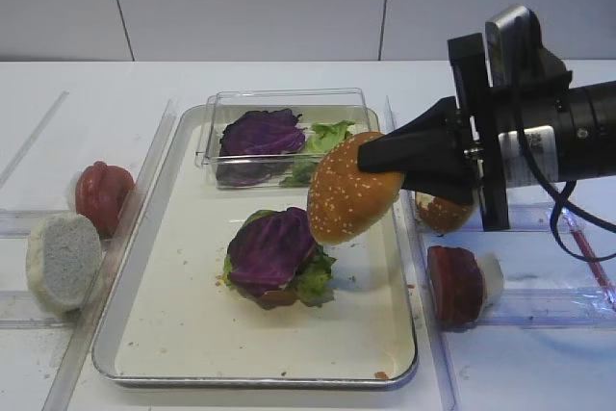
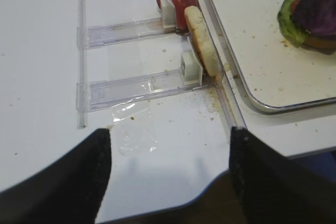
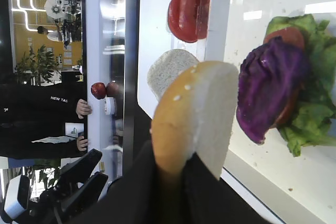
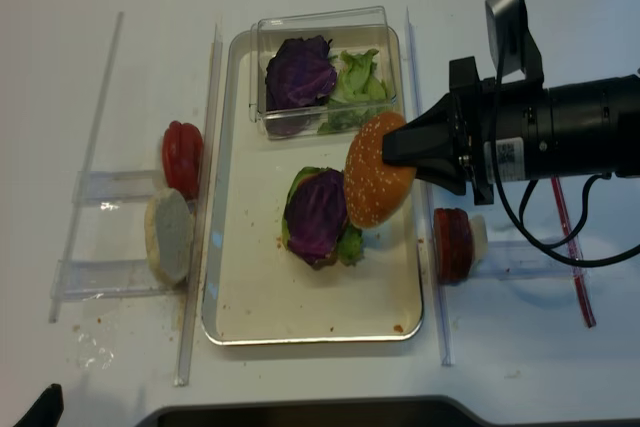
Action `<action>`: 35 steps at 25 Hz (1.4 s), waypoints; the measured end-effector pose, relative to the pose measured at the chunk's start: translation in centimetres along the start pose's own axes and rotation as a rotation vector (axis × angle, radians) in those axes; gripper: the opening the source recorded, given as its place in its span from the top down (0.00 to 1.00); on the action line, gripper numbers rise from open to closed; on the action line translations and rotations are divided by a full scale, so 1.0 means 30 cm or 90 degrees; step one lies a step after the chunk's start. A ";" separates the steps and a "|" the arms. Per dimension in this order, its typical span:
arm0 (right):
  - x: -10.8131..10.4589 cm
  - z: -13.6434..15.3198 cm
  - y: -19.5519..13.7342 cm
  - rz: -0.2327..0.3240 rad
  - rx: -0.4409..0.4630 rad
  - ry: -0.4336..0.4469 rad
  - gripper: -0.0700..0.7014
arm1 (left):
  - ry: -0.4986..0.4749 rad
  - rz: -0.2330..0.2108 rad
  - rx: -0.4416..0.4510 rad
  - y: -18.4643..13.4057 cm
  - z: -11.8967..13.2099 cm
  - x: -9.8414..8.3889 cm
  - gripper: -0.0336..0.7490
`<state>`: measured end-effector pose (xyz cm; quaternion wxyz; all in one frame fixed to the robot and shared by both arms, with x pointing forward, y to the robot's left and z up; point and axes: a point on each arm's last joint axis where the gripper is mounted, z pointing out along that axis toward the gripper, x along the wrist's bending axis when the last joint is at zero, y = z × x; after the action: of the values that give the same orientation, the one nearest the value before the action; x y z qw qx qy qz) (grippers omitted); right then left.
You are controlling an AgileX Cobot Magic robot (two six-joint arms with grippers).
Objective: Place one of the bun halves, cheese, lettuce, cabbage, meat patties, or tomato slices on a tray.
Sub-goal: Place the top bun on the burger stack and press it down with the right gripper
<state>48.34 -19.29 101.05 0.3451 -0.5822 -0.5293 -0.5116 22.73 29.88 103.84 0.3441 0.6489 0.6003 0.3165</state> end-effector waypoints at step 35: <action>0.020 0.203 0.029 -0.001 0.066 0.028 0.75 | -0.001 0.000 0.000 0.000 0.000 0.000 0.40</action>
<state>50.55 -13.56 100.28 0.3857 -0.5517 -0.5483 -0.4962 22.73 29.87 103.84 0.3445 0.6489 0.6003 0.3161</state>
